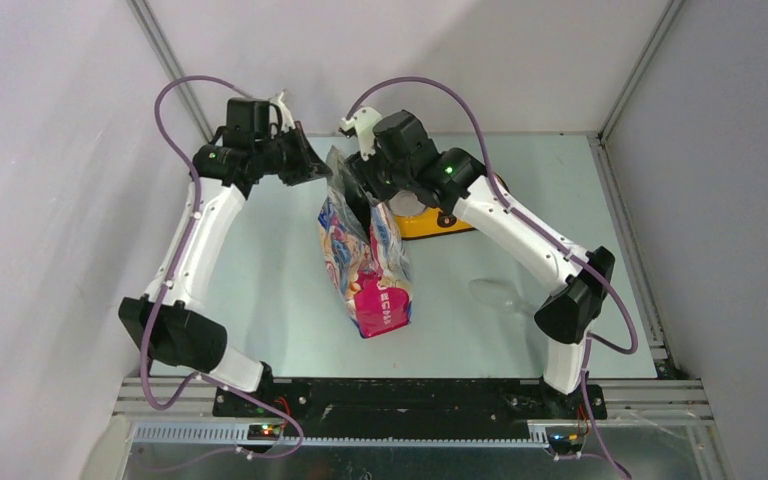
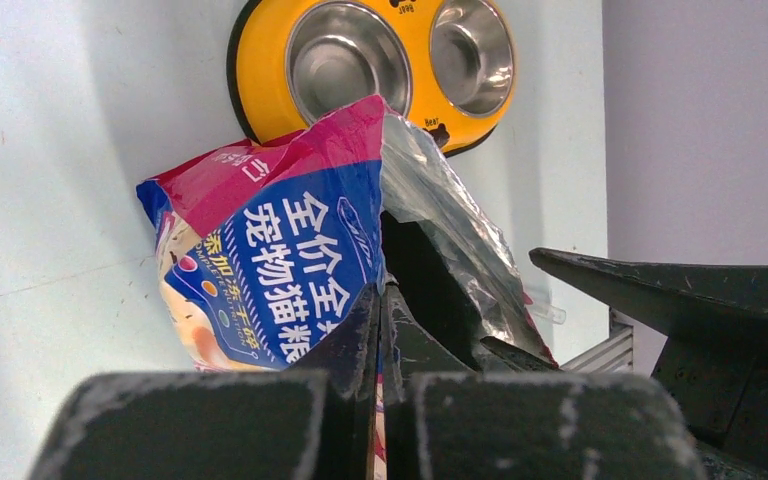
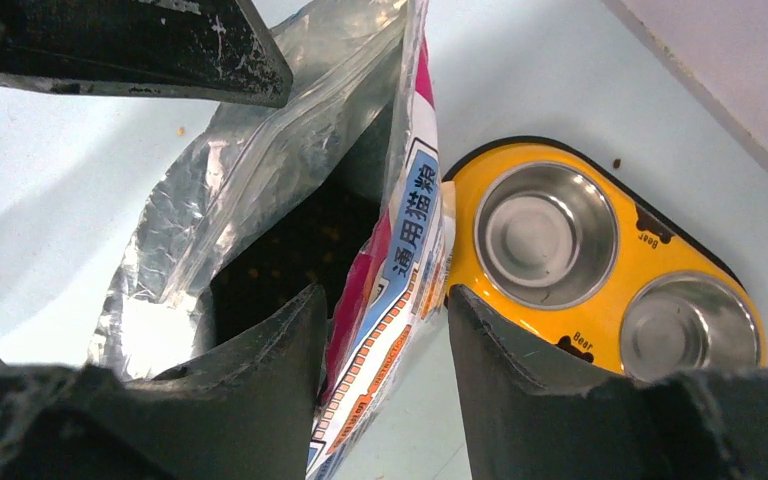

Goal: Serve the pet food

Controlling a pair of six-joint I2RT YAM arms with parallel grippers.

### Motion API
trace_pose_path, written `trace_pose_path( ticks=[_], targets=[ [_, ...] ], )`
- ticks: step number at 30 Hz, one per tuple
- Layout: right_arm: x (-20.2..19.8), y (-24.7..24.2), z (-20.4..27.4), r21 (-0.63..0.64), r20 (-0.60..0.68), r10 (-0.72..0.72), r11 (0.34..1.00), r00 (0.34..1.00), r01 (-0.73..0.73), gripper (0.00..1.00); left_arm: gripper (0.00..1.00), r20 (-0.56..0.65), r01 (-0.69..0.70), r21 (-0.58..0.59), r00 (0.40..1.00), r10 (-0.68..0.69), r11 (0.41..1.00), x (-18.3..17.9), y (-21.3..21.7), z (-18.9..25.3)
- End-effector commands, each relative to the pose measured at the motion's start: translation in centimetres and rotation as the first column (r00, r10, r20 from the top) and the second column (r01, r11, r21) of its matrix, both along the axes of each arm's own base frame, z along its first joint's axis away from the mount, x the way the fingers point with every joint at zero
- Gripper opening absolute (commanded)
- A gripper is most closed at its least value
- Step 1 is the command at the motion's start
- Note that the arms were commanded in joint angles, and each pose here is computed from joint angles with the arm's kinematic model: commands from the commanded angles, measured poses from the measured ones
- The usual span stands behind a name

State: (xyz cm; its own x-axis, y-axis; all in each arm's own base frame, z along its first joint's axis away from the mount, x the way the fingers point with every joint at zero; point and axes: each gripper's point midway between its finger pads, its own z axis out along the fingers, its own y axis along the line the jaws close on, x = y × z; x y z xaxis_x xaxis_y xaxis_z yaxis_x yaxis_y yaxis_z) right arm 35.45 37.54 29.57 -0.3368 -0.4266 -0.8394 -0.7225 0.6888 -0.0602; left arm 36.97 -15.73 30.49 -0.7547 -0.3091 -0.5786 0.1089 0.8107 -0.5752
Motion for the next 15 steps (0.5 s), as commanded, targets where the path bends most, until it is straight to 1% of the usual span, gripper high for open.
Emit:
trace_pose_path(
  ticks=[1,2,3,4,5,6,7,9,11,12,13,14,15],
  targets=[
    [0.3,0.1,1.0,0.027,-0.009,-0.013,1.0,1.0,0.013,0.51,0.0,0.122,0.01,0.023,0.992,-0.012,1.0,-0.7,0.8,2.9],
    [0.3,0.1,0.9,0.027,-0.013,-0.012,1.0,1.0,0.013,0.51,0.04,0.122,0.009,0.025,0.992,-0.012,1.0,-0.9,0.8,2.8],
    [0.2,0.1,0.9,0.028,-0.018,-0.013,1.0,1.0,0.013,0.51,0.12,0.121,0.007,0.027,0.993,-0.01,1.0,-1.0,0.9,2.7],
    [-0.1,0.1,0.8,0.028,-0.027,-0.004,1.0,1.0,0.005,0.52,0.32,0.116,0.006,0.023,0.993,-0.009,1.0,-1.2,0.8,2.7],
    [-0.4,0.2,0.6,0.041,-0.051,-0.012,0.999,0.999,0.014,0.52,0.39,0.114,0.005,0.021,0.993,-0.007,1.0,-1.3,0.7,2.7],
    [-0.7,0.1,0.5,0.043,-0.066,-0.013,0.999,0.998,0.016,0.47,0.48,0.109,0.009,0.016,0.994,-0.011,1.0,-1.6,0.4,2.6],
    [-1.1,0.1,0.2,0.045,-0.083,-0.022,0.999,0.996,0.025,0.43,0.54,0.103,0.01,0.017,0.995,-0.012,1.0,-1.7,0.2,2.5],
    [-1.7,-0.1,-0.4,0.037,-0.104,-0.043,0.998,0.994,0.047,0.27,0.59,0.087,0.036,0.018,0.996,-0.037,0.999,-2.3,-0.9,2.0],
    [-2.1,-0.1,-0.7,0.034,-0.115,-0.049,0.998,0.992,0.053,0.2,0.61,0.071,0.073,0.009,0.995,-0.073,0.997,-3.1,-2.4,1.7],
    [-2.3,0.0,-0.8,0.03,-0.114,-0.049,0.998,0.992,0.053,0.15,0.61,0.067,0.089,0.015,0.994,-0.09,0.996,-3.6,-3.3,1.5],
    [-2.5,-0.1,-0.8,0.029,-0.113,-0.051,0.998,0.992,0.055,0.12,0.62,0.058,0.09,0.036,0.994,-0.092,0.995,-3.9,-3.4,1.1],
    [-2.5,-0.1,-0.7,0.026,-0.106,-0.059,0.998,0.993,0.062,0.07,0.62,0.069,0.074,0.082,0.994,-0.08,0.994,-4.1,-3.5,1.0],
    [-2.4,-0.2,-0.5,0.029,-0.099,-0.064,0.997,0.993,0.067,0.02,0.61,0.054,0.073,0.108,0.995,-0.079,0.991,-4.5,-3.6,0.5]
  ],
)
